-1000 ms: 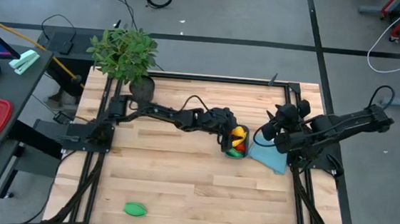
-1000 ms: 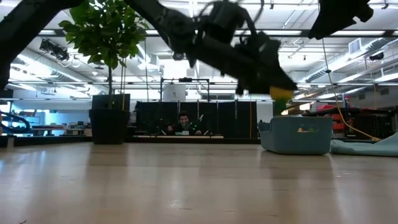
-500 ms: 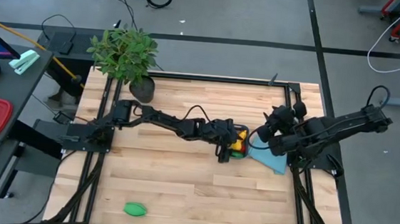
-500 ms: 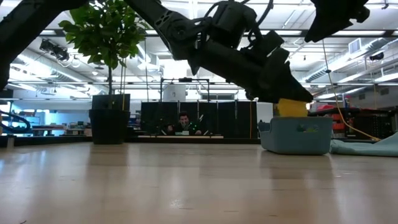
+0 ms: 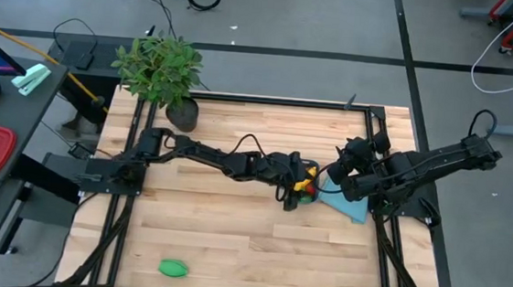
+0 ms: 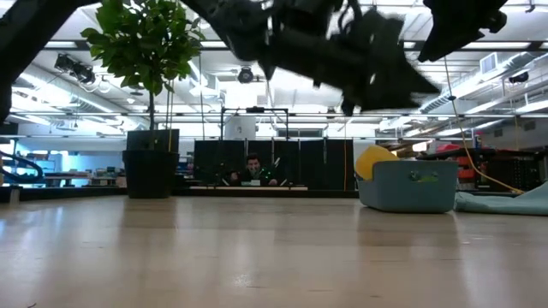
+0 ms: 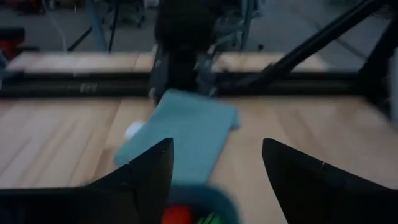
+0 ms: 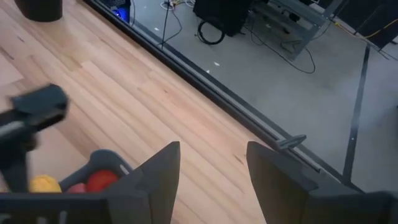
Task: Pick and placing Produce into tupperware
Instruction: Put the green corn into the blue bin
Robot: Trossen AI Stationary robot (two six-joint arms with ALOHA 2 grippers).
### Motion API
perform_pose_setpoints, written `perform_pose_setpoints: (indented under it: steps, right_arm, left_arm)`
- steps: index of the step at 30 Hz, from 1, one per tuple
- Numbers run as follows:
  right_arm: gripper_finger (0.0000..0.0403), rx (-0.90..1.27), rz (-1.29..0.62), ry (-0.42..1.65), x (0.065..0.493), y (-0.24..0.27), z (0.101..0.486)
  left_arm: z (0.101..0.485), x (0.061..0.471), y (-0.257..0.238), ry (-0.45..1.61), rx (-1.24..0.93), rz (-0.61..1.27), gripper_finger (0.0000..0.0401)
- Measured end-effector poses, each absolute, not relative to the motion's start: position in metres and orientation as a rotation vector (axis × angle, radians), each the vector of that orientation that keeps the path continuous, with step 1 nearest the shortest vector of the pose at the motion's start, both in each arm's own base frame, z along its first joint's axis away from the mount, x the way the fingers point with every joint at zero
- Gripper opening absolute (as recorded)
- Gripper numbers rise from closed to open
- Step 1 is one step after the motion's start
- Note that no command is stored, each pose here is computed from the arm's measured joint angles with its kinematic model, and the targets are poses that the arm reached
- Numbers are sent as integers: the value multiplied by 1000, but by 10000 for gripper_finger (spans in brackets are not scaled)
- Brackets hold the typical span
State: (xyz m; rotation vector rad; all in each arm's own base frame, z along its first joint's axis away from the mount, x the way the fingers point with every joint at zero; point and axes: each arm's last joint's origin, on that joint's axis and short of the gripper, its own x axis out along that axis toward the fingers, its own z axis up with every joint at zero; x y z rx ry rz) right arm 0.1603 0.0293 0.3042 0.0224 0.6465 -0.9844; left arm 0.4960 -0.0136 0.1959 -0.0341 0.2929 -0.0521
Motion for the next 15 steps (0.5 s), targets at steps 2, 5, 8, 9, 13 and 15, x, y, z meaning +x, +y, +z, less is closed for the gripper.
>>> perform_pose_setpoints:
  steps: [2,5,8,9,13,15]
  right_arm:
    - [195,22,-984,648,160,29,304]
    - [195,29,-979,653,161,30,304]
    - [195,55,-959,682,161,30,303]
    - [195,70,-948,695,161,31,303]
    - [195,140,-882,741,166,36,300]
    - [195,160,-837,739,171,40,299]
  left_arm:
    - [209,494,-22,264,-33,-70,248]
    - [227,489,-36,236,-33,-98,241]
    - [244,479,-47,271,-30,-124,236]
    - [248,474,-50,312,-29,-129,234]
    - [251,449,-59,571,-70,-130,229]
    - [253,432,-66,718,-177,-131,227]
